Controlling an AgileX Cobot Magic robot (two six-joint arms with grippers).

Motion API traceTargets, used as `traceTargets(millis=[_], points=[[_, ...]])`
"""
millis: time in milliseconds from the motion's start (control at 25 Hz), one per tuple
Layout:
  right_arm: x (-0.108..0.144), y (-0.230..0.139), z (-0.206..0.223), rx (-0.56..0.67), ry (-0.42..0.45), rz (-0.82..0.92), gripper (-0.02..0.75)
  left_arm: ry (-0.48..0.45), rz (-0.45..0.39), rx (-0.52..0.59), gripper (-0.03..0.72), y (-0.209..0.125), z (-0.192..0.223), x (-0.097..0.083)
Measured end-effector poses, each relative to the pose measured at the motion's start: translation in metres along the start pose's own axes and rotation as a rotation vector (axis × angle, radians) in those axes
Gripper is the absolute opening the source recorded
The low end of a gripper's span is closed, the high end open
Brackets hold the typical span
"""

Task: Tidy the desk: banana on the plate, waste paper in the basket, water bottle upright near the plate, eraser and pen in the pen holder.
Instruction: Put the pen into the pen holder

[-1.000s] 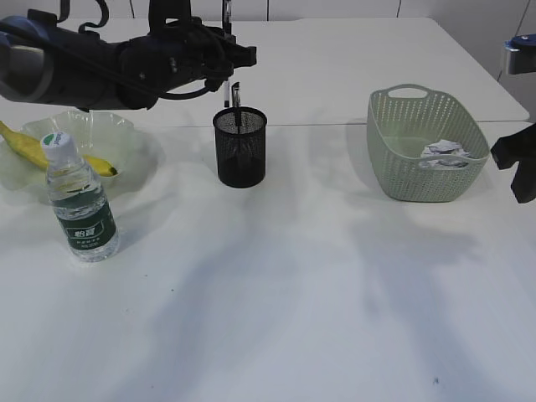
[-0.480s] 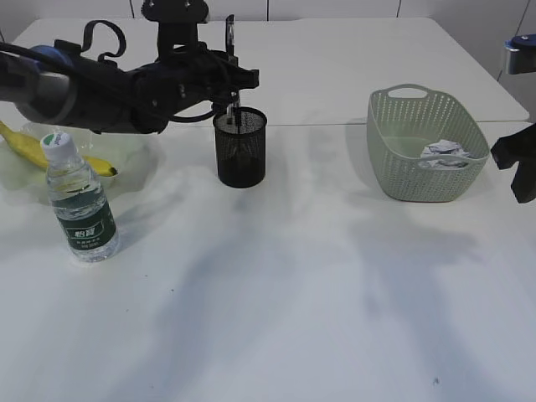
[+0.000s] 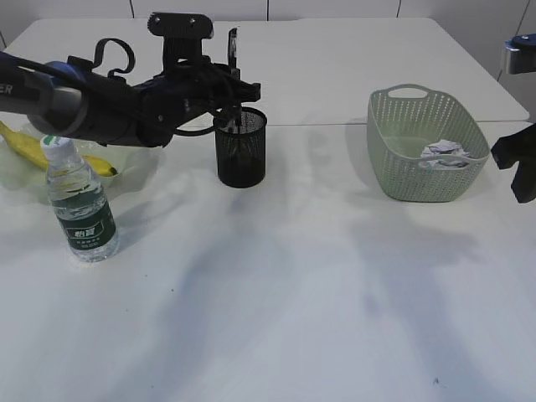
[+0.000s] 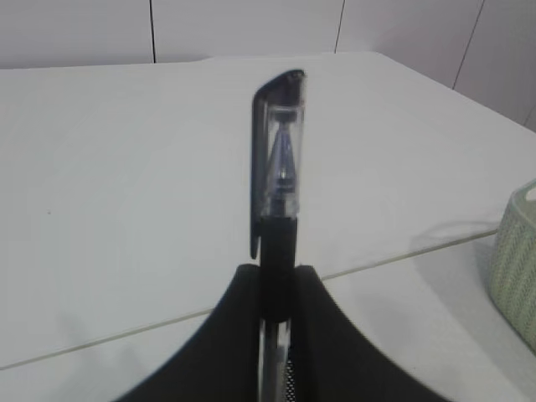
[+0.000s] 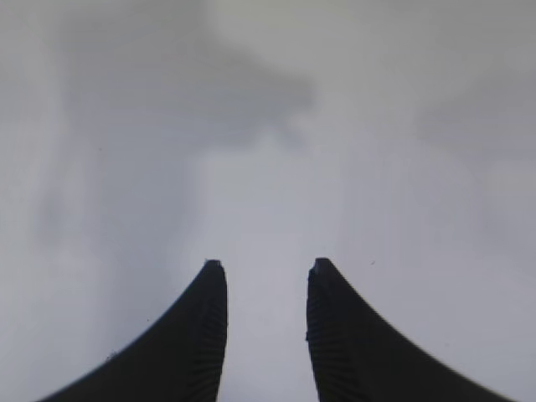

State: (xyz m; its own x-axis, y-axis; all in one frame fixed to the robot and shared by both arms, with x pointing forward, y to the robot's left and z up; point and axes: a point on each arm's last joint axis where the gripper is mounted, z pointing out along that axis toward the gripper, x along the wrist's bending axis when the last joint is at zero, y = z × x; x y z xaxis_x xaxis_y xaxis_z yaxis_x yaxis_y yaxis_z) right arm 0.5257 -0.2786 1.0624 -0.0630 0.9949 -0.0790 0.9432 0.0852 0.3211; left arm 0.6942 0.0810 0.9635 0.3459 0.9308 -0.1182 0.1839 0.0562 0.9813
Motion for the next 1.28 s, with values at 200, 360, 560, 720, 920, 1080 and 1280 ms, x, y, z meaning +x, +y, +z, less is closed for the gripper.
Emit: traceTargets(millis=[200, 360, 560, 720, 920, 1080, 1280], points=[[0.0, 0.0, 0.0, 0.0, 0.0, 0.0, 0.249, 0.003, 0.001, 0.008, 0.034, -0.01, 0.003, 0.001], [0.0, 0.0, 0.0, 0.0, 0.0, 0.0, 0.249, 0.005, 0.002, 0.008, 0.034, -0.016, 0.005, 0.002], [0.0, 0.0, 0.0, 0.0, 0.0, 0.0, 0.249, 0.005, 0.004, -0.001, 0.041, -0.015, 0.005, 0.002], [0.0, 0.0, 0.0, 0.0, 0.0, 0.0, 0.249, 0.004, 0.004, 0.01, 0.08, -0.016, 0.005, 0.002], [0.0, 0.0, 0.0, 0.0, 0.0, 0.0, 0.249, 0.004, 0.004, 0.026, 0.121, -0.017, 0.005, 0.002], [0.0, 0.0, 0.0, 0.0, 0.0, 0.0, 0.249, 0.002, 0.005, 0.03, 0.134, -0.018, 0.005, 0.002], [0.0, 0.0, 0.0, 0.0, 0.0, 0.0, 0.249, 0.002, 0.005, 0.03, 0.146, -0.018, 0.005, 0.002]])
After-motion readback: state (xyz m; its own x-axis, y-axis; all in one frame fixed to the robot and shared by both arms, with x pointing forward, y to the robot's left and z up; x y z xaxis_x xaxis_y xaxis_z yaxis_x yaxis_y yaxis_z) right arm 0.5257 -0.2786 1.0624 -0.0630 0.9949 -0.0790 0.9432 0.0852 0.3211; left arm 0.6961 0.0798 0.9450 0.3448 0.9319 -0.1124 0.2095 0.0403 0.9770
